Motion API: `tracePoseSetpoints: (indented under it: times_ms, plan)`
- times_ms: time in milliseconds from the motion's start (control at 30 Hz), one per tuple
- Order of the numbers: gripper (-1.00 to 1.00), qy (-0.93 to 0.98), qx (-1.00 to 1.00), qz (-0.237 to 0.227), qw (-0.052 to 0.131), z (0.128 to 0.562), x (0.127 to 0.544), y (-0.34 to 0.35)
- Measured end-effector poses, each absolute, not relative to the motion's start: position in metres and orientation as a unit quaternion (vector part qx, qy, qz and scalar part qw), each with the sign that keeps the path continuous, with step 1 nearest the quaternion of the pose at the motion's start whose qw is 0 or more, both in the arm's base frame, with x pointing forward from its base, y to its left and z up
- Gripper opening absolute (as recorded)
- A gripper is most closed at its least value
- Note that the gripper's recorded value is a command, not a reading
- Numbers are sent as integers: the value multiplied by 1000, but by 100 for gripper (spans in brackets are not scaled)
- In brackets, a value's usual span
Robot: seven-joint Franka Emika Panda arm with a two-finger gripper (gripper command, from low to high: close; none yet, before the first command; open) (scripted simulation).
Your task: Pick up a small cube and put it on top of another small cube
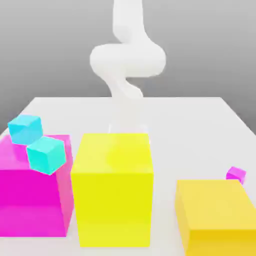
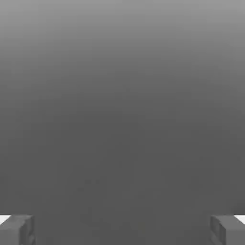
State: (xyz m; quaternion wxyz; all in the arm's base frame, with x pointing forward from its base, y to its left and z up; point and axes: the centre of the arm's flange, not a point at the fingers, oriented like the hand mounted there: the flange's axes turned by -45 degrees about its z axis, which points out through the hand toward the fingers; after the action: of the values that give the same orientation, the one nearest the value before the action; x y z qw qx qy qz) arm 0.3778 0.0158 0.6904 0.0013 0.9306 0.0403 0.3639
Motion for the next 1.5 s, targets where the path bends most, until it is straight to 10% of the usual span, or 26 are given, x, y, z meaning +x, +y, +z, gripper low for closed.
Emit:
tracePoseSetpoints:
  times_ms: [533,1233,1267,1500]
  plan:
    - [0,353,915,193,14,499,521,166]
    - [0,663,749,1,0,143,504,345]
    - [-100,664,748,0,0,135,503,345]
    - [-100,664,748,0,0,137,503,345]
